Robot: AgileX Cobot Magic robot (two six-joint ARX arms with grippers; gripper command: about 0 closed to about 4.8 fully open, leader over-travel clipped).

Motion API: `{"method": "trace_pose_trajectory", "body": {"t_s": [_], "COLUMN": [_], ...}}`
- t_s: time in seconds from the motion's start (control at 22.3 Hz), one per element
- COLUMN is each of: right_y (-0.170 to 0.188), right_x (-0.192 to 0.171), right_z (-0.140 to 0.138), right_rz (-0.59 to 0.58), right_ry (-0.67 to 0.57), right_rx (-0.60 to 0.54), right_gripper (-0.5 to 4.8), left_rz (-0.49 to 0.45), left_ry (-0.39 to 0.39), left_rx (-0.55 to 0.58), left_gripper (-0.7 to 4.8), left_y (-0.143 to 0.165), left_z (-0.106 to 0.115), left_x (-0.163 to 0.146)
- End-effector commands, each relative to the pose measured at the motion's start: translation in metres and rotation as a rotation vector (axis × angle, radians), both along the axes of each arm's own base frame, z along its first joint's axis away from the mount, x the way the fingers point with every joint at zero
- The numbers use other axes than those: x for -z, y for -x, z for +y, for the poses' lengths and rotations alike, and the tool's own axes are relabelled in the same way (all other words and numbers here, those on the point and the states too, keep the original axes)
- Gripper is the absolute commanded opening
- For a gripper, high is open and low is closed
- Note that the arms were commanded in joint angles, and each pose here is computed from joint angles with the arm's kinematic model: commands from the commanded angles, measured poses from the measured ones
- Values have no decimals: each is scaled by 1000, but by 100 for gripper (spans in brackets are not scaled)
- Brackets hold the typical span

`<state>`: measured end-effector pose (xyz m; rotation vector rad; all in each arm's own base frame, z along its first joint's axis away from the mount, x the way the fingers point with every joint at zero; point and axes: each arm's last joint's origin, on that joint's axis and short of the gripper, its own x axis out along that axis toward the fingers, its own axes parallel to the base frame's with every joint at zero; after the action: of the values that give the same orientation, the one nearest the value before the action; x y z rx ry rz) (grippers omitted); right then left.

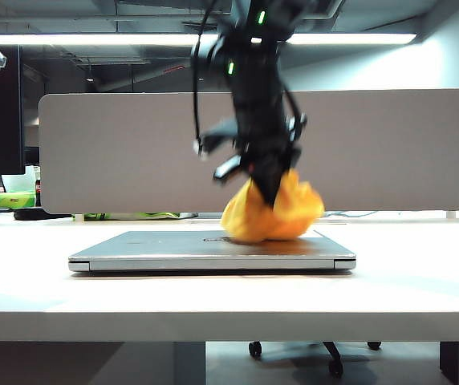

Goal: Pick up the rag and use it to wipe the water off the lid of the laptop on the table.

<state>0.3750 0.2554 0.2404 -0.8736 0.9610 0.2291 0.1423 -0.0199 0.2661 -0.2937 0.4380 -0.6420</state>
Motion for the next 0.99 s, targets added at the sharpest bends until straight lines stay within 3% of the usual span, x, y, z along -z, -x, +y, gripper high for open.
{"method": "trace_pose_trajectory", "body": {"t_s": [0.04,0.31,0.58,0.99], "right_y": [4,5,8,21], "right_x": [-5,-2,5,38], "right_z": [-3,2,26,67], "right_rz": [10,10,-43,-31], "right_ry": [115,118,75,43], "right_rx": [-51,-64,-117,-216], "right_gripper": [-8,-8,-8,-8], "left_rz": [-19,-18,-19,-19], "left_ry": [0,0,0,0], "left_rx": [4,3,4,4], "left_gripper": [22,22,22,22], "left_y": [0,0,0,0], "left_z": [0,0,0,0], "left_x": [-2,-2,-2,-2]}}
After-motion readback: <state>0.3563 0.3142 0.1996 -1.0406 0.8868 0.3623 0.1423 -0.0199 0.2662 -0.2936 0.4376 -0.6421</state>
